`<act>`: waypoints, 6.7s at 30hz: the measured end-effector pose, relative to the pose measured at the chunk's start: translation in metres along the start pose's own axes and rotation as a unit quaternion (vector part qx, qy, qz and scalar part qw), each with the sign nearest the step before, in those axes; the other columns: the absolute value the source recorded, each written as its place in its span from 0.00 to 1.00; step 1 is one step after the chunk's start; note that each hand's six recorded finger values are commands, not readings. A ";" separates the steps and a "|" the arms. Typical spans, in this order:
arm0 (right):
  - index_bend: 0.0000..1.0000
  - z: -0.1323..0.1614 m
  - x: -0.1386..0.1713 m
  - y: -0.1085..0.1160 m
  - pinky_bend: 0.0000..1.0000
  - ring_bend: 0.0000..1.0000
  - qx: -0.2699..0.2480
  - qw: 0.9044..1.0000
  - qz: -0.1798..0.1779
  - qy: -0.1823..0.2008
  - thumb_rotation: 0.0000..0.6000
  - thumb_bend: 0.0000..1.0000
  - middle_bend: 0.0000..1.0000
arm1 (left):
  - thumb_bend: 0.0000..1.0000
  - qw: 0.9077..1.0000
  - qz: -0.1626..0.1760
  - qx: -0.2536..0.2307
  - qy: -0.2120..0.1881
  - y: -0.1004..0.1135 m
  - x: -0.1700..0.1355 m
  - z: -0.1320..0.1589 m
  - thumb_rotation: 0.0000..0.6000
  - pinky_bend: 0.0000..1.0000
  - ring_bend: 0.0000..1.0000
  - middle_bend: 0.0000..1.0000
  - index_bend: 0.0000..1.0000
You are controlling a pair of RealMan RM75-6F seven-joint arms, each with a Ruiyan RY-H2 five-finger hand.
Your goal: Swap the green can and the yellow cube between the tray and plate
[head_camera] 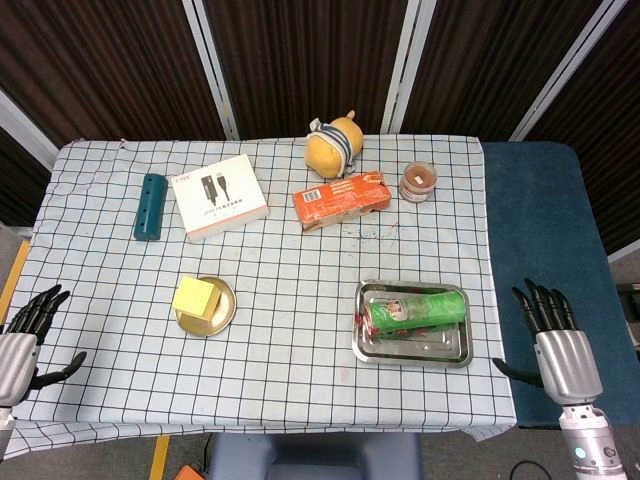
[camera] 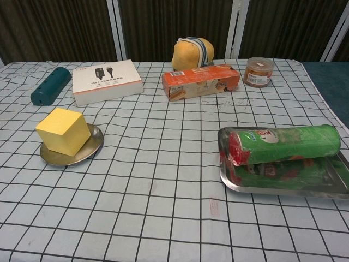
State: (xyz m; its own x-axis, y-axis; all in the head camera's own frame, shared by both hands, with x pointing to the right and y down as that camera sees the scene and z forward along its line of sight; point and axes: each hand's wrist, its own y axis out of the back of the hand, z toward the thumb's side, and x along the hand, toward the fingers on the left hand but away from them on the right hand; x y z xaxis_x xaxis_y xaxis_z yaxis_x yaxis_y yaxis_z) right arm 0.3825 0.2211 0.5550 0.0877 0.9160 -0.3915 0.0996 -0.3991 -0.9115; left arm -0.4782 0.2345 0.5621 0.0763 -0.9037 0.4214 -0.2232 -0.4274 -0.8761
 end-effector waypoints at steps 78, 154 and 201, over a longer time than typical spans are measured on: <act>0.91 0.137 -0.189 -0.080 0.68 0.66 0.028 0.991 0.043 0.127 1.00 0.23 0.68 | 0.29 0.994 0.043 0.022 0.096 0.041 -0.008 -0.041 1.00 0.17 0.00 0.05 0.16; 0.00 0.048 -0.075 -0.030 0.00 0.00 0.124 0.990 0.014 0.072 1.00 0.08 0.00 | 0.29 0.995 0.023 0.069 0.073 0.029 0.012 -0.017 1.00 0.22 0.01 0.05 0.03; 0.00 0.016 -0.022 0.002 0.00 0.00 -0.039 0.996 -0.038 0.076 1.00 0.08 0.00 | 0.31 0.973 -0.167 0.134 -0.087 -0.101 0.136 0.106 1.00 0.21 0.00 0.00 0.00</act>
State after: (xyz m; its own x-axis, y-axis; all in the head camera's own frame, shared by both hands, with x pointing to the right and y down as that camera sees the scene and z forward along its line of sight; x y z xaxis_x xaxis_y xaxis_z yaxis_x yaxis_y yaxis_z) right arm 0.3646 0.2013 0.5595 0.2249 0.9294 -0.2927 0.1880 -0.3362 -0.9229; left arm -0.3425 0.1515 0.6829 0.2702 -0.6940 0.6673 0.1028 -0.6683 -0.7367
